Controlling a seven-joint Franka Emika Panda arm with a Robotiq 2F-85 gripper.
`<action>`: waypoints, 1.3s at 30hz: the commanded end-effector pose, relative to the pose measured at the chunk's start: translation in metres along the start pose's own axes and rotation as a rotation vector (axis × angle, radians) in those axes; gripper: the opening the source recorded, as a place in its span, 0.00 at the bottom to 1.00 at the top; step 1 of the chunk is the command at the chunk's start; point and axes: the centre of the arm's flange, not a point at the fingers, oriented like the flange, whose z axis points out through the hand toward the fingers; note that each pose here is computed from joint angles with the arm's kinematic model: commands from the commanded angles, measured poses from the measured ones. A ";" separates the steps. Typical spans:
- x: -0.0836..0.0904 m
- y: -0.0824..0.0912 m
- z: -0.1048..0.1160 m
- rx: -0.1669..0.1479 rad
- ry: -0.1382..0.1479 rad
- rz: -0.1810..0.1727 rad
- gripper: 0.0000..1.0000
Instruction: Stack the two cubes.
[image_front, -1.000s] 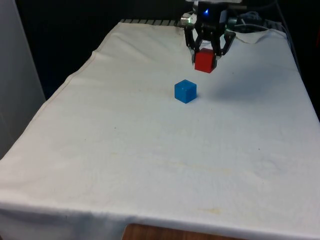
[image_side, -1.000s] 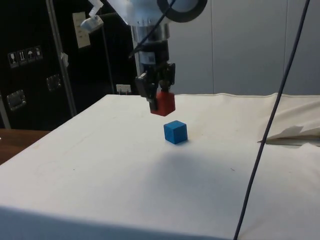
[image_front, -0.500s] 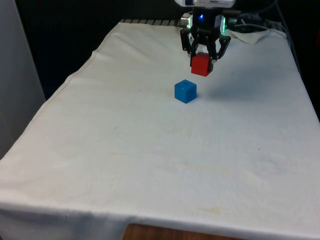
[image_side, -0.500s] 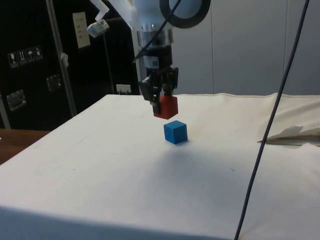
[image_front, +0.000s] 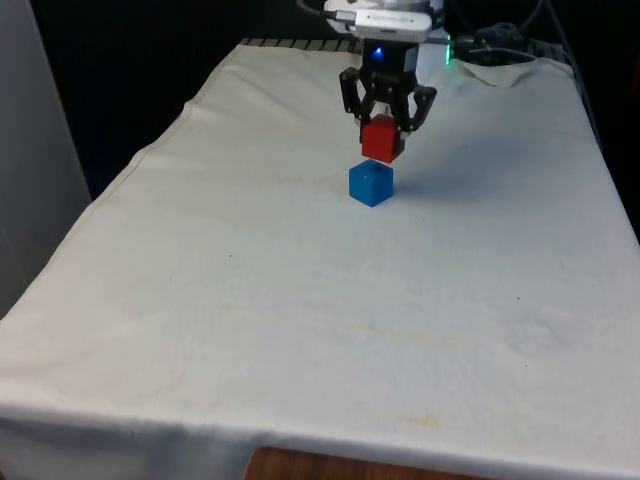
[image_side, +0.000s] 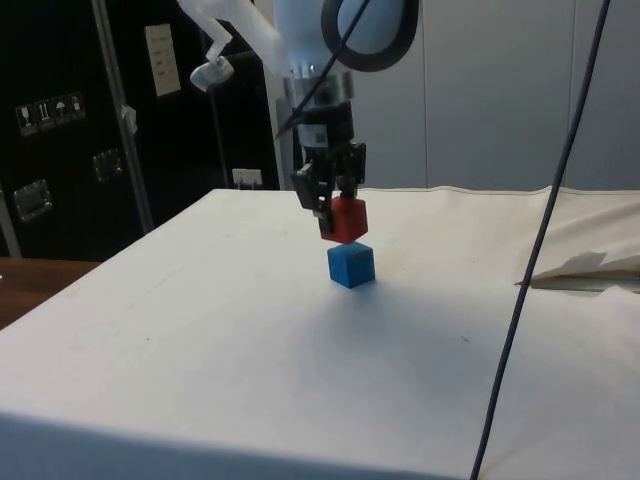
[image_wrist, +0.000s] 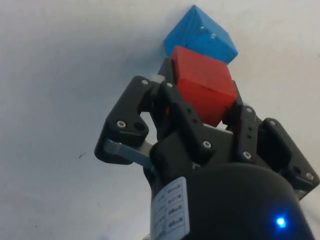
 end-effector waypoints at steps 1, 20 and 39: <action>0.002 0.004 0.003 0.004 0.004 0.000 0.00; 0.011 0.020 0.034 0.000 0.014 0.008 0.00; 0.010 0.021 0.030 0.001 0.010 0.010 1.00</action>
